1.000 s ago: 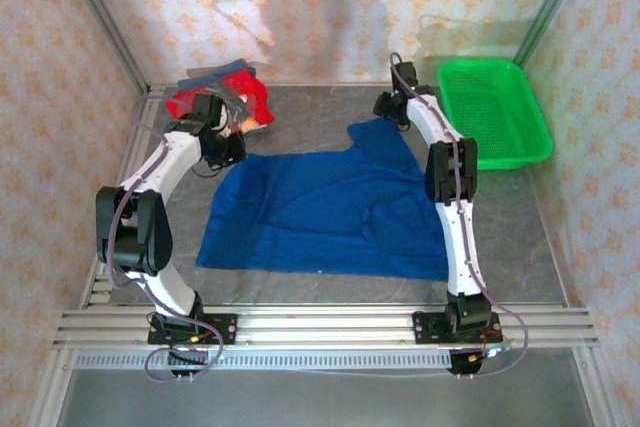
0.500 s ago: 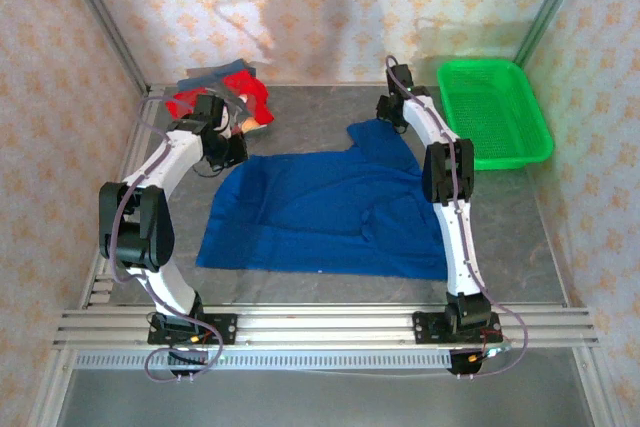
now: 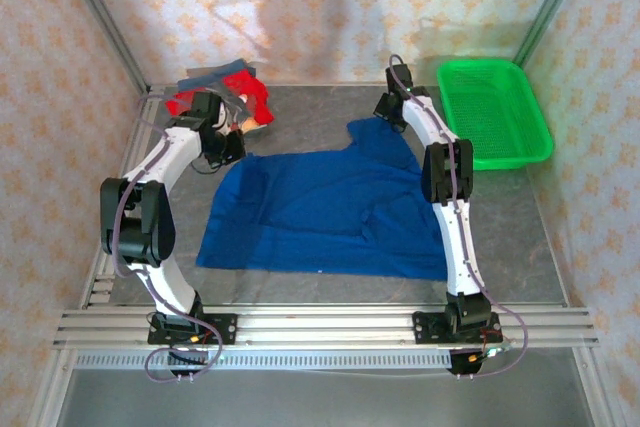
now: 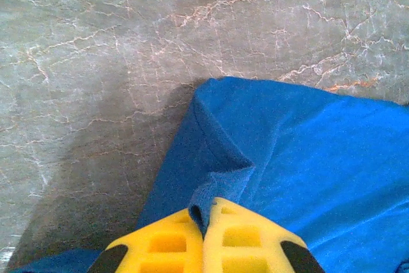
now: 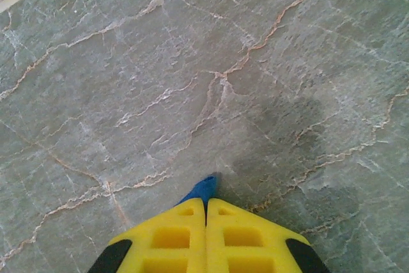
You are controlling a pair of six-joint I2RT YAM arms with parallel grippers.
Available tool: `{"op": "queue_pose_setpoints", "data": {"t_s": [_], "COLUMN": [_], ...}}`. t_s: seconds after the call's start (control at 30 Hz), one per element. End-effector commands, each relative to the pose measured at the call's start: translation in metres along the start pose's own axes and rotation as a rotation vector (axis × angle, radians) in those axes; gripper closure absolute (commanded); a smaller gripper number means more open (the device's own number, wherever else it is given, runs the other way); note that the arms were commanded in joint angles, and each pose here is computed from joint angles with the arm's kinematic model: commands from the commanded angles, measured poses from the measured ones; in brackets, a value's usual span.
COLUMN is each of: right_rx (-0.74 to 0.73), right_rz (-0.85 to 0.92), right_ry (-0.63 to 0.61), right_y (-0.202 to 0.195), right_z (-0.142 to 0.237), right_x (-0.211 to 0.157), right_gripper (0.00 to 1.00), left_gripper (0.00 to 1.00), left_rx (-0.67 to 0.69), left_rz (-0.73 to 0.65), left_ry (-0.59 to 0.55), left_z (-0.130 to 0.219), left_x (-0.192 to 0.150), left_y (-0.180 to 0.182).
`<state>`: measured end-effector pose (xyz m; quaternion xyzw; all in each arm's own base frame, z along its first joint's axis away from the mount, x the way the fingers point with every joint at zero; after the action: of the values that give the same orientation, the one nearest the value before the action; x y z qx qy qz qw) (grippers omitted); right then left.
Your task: Fold and stack the t-shirts
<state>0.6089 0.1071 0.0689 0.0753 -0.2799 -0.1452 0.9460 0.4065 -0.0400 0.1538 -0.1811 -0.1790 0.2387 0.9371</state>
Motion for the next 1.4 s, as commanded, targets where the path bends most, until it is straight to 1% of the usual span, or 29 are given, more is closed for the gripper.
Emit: {"op": "queue_pose_setpoints", "data": {"t_s": [0.0, 0.07, 0.13, 0.23, 0.4, 0.67, 0.87, 1.1, 1.23, 1.37], "right_rx": [0.019, 0.052, 0.052, 0.053, 0.055, 0.07, 0.086, 0.101, 0.102, 0.084], "right_rz": [-0.03, -0.018, -0.009, 0.014, 0.025, 0.013, 0.01, 0.005, -0.004, -0.003], "right_ry": [-0.119, -0.178, -0.232, -0.281, -0.291, -0.345, -0.365, -0.399, -0.412, -0.406], "right_y": [0.008, 0.016, 0.018, 0.019, 0.018, 0.013, 0.016, 0.012, 0.002, -0.012], "right_z": [0.032, 0.054, 0.073, 0.093, 0.107, 0.123, 0.135, 0.169, 0.189, 0.201], "right_x": [0.031, 0.046, 0.059, 0.07, 0.075, 0.083, 0.088, 0.082, 0.066, 0.045], "right_gripper": [1.0, 1.0, 1.0, 1.0, 1.0, 1.0, 1.0, 1.0, 1.0, 1.0], "left_gripper": [1.0, 1.0, 1.0, 1.0, 1.0, 1.0, 1.0, 1.0, 1.0, 1.0], "left_rx": [-0.039, -0.051, -0.062, -0.065, -0.05, -0.019, -0.03, -0.007, 0.015, 0.031], "left_rz": [-0.024, -0.025, -0.023, -0.032, -0.05, -0.024, -0.03, -0.05, -0.049, -0.059], "left_ry": [-0.045, -0.068, -0.095, -0.119, -0.135, -0.131, -0.127, -0.119, -0.121, -0.123], "left_z": [0.014, 0.021, 0.027, 0.032, 0.036, 0.037, 0.035, 0.034, 0.034, 0.034], "left_x": [0.018, 0.026, 0.036, 0.049, 0.061, 0.07, 0.071, 0.067, 0.069, 0.073], "left_y": [-0.012, -0.016, -0.02, -0.023, -0.019, 0.005, 0.004, 0.01, 0.018, 0.024]}}
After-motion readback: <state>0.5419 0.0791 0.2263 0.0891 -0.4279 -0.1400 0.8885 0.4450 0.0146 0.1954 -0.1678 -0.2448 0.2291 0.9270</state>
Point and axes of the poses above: each hand's point on the last joint's axis, 136 mm out from that joint toward the fingers, its own z axis back along the fingers, its own y axis along the line the jaws close on, x = y × z, the point moved 4 cm from there along z, back along the fingers, and after that the axes turned 8 degrees about z, right-handed, at the moved point
